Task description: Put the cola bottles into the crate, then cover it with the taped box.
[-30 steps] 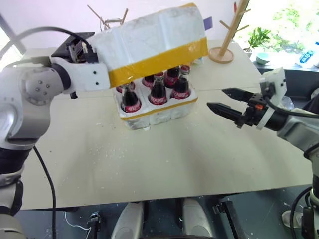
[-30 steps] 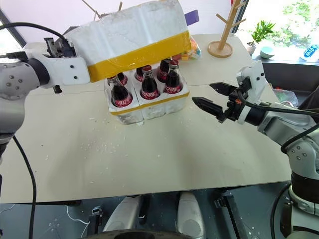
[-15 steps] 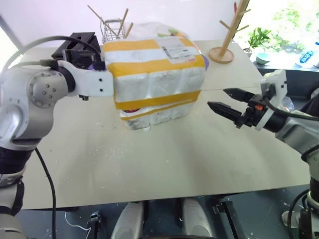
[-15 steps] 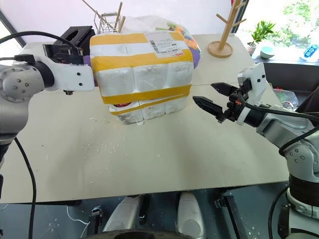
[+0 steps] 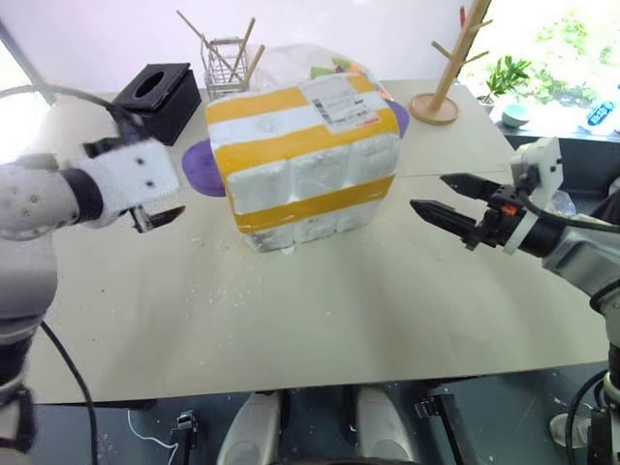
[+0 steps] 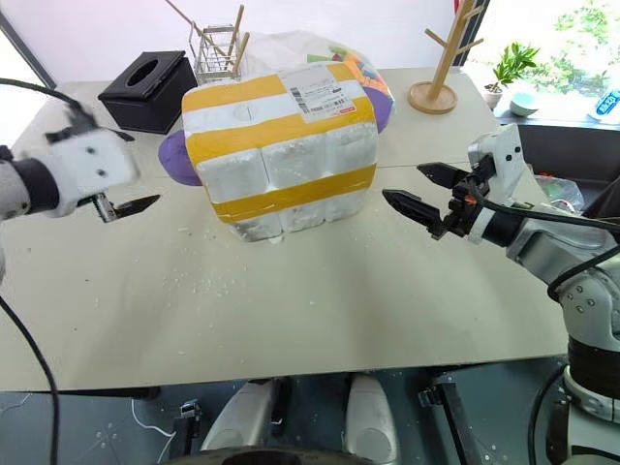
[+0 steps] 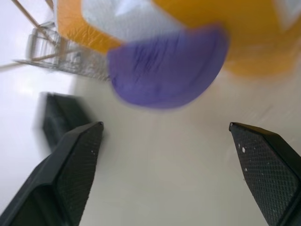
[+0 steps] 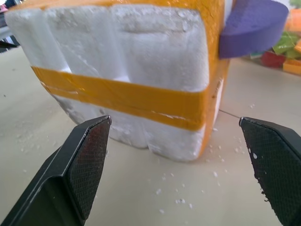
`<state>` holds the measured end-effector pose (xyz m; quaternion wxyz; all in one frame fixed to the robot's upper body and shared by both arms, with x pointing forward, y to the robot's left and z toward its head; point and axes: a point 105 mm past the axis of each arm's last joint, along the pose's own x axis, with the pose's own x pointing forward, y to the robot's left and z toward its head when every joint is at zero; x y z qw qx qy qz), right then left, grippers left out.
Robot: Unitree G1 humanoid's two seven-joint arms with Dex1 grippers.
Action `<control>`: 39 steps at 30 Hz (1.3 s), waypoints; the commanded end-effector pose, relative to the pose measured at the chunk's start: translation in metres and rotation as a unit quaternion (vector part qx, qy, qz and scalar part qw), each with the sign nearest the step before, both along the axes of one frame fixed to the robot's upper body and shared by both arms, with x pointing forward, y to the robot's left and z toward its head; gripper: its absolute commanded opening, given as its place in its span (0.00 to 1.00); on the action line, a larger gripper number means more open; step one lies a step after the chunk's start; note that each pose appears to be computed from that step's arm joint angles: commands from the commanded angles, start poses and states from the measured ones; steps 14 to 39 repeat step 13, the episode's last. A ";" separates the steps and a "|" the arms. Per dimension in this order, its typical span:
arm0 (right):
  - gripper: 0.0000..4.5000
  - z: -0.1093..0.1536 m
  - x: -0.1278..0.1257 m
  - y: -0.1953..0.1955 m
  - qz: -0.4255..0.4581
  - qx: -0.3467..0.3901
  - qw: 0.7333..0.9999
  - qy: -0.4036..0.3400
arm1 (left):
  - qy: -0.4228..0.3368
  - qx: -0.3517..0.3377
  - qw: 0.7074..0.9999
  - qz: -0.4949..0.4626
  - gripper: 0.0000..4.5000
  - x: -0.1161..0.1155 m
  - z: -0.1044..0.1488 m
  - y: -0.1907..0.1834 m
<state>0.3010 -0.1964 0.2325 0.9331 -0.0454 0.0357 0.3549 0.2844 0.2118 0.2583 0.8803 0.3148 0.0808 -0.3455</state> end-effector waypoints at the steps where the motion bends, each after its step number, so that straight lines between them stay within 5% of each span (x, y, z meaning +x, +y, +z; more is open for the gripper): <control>1: 1.00 0.015 -0.003 -0.014 -0.003 -0.020 0.999 -0.026 | 0.052 -0.149 0.984 -0.084 0.99 -0.034 0.024 0.017; 5: 1.00 0.021 -0.008 -0.025 0.019 -0.039 0.999 -0.018 | 0.142 -0.231 0.956 -0.111 0.99 -0.048 0.028 0.051; 9: 1.00 0.023 -0.010 -0.031 0.040 -0.045 0.998 -0.005 | 0.192 -0.213 0.953 -0.097 0.99 -0.047 0.024 0.071; 13: 1.00 0.023 -0.009 -0.033 0.048 -0.040 0.998 -0.001 | 0.190 -0.142 0.968 -0.079 0.99 -0.036 0.015 0.083; 39: 1.00 0.023 -0.009 -0.033 0.048 -0.040 0.998 -0.001 | 0.190 -0.142 0.968 -0.079 0.99 -0.036 0.015 0.083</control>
